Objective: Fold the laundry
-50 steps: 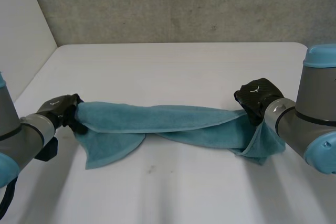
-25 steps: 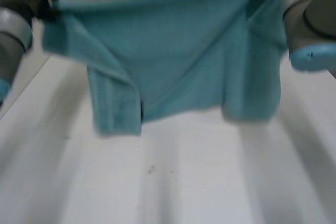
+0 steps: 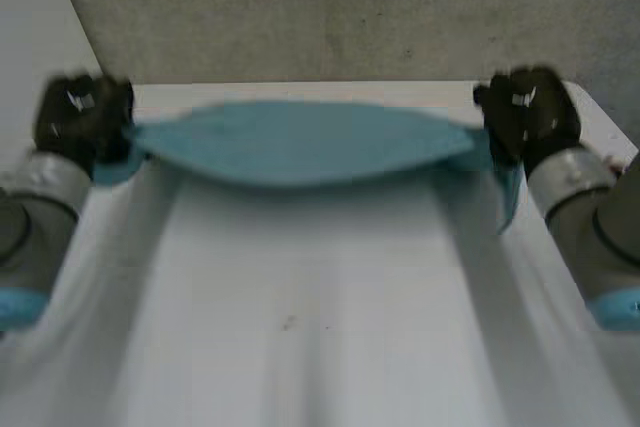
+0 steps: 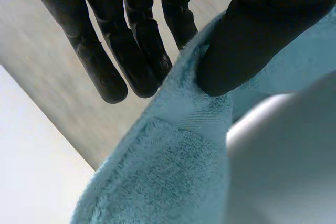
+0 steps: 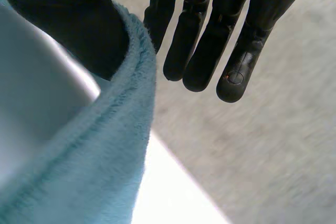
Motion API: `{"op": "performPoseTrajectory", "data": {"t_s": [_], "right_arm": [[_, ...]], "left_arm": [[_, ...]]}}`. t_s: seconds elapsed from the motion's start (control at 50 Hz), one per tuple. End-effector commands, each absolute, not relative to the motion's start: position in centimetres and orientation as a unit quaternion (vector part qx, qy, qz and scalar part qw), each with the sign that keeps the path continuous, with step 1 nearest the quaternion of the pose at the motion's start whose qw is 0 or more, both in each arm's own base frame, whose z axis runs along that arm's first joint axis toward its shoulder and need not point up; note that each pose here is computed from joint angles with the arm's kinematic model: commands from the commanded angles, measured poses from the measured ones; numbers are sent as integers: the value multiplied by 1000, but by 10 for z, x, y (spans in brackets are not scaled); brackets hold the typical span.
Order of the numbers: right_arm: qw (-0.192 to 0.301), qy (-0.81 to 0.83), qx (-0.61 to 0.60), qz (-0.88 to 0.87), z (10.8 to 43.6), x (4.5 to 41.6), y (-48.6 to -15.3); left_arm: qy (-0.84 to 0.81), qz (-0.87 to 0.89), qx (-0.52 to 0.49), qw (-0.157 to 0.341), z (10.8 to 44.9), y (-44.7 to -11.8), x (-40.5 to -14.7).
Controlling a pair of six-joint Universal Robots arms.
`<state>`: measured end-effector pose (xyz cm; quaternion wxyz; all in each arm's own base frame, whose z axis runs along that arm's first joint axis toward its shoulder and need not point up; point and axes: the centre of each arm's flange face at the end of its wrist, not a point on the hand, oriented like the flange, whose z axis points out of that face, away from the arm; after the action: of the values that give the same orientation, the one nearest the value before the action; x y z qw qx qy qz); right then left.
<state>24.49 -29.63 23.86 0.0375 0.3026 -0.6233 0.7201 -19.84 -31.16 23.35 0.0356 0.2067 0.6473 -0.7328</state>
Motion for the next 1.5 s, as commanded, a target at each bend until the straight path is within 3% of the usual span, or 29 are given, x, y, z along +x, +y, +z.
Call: {"op": "performPoseTrajectory", "data": {"t_s": [0.02,0.56,0.78,0.94,1.28,1.5], "right_arm": [[13,-684,326,653,184,231,-293],[-73,-829,86,547,149,161,-309],[-170,-829,99,523,143,176,-304],[-160,-824,103,534,146,173,-311],[-45,-782,138,606,169,151,-322],[-45,-781,147,606,170,153,-321]], "left_arm": [[702,-675,224,35,182,-297,-196],[710,-669,215,41,178,-300,-190],[733,-637,234,42,152,-304,-191],[744,-625,230,53,144,-311,-183],[760,-614,199,81,136,-328,-157],[775,-592,211,66,149,-310,-162]]}}
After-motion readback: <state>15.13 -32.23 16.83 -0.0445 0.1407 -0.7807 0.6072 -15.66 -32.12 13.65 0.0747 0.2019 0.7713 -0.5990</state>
